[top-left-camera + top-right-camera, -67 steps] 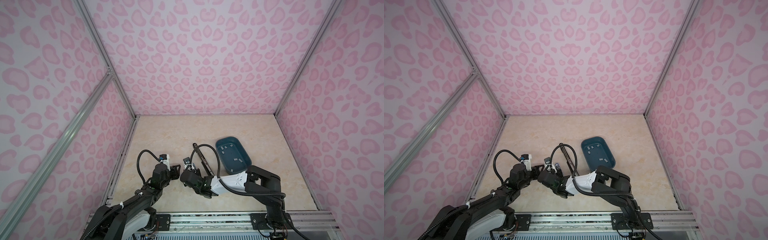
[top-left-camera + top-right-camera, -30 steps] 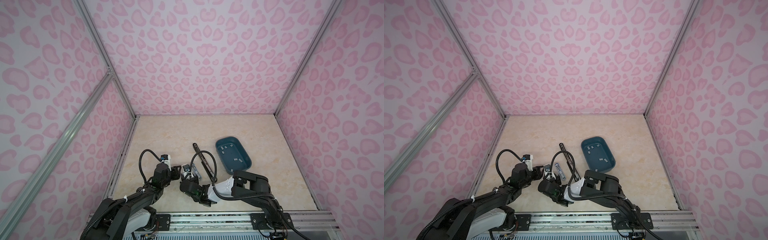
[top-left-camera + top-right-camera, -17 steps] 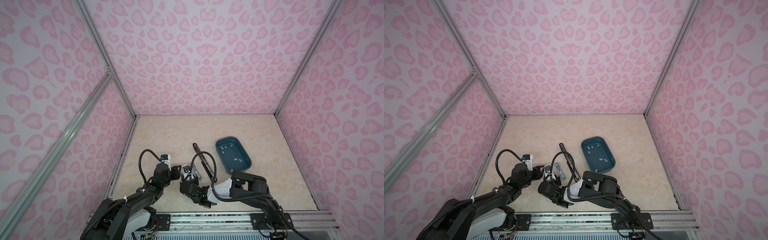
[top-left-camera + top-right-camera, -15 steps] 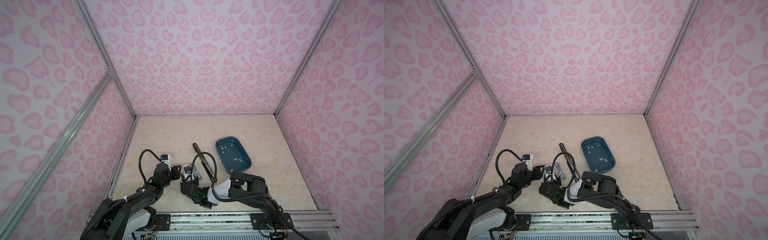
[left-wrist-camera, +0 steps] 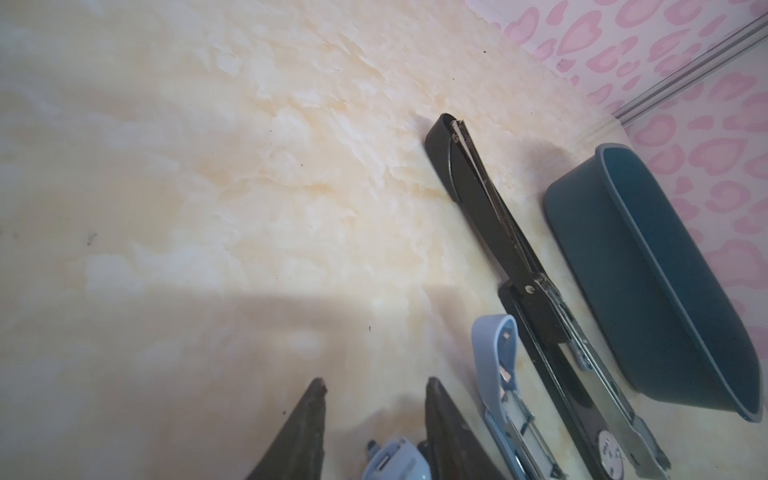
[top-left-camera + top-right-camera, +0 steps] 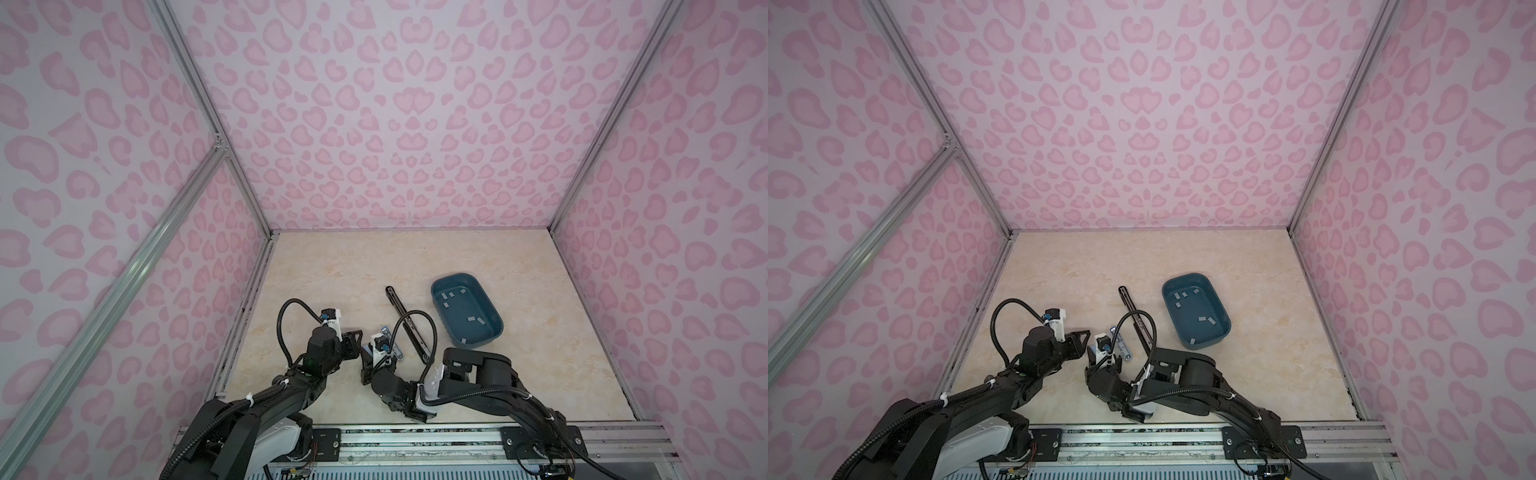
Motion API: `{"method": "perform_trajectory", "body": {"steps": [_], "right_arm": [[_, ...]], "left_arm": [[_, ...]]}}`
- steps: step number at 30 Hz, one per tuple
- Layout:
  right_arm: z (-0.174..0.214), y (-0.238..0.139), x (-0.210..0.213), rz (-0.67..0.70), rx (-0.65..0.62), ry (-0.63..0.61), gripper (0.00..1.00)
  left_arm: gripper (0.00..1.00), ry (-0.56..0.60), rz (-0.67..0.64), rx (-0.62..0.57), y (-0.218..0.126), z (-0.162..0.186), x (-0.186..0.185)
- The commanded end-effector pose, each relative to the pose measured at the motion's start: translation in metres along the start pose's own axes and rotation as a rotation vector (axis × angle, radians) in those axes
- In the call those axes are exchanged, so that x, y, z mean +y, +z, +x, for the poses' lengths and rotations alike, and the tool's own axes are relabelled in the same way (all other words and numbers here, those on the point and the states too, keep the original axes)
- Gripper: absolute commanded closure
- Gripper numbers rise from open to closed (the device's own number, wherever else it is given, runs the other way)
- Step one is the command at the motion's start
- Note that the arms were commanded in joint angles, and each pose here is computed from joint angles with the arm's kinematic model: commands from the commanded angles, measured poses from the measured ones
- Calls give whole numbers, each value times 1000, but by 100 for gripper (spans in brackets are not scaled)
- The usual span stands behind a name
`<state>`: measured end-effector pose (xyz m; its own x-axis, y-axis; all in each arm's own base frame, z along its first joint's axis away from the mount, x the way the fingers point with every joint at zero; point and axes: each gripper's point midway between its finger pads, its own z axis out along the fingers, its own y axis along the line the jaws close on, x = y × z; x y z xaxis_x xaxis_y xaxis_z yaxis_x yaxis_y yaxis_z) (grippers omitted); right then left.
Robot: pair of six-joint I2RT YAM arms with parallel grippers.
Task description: Load the staples into the stapler
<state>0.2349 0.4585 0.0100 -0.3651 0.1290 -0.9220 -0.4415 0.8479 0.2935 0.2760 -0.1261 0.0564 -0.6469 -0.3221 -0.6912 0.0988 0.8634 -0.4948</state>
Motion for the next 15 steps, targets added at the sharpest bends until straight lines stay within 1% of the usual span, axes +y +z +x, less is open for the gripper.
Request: {"method": "perform_trajectory", "body": {"steps": [1,6,8,15], "right_arm": [[133,-29,-69,96,497,-259,93],[131,-26,-76,102,501,-227,94],[119,-26,-73,79,485,-199,93],[89,-13,-52,81,464,-180,88]], "left_arm": [[58,4,16,-36,-1,-11,-5],[58,-2,0,-40,-4,-9,-1],[58,-2,1,-40,-5,-9,-1],[58,-1,6,-32,-6,-10,-3]]}}
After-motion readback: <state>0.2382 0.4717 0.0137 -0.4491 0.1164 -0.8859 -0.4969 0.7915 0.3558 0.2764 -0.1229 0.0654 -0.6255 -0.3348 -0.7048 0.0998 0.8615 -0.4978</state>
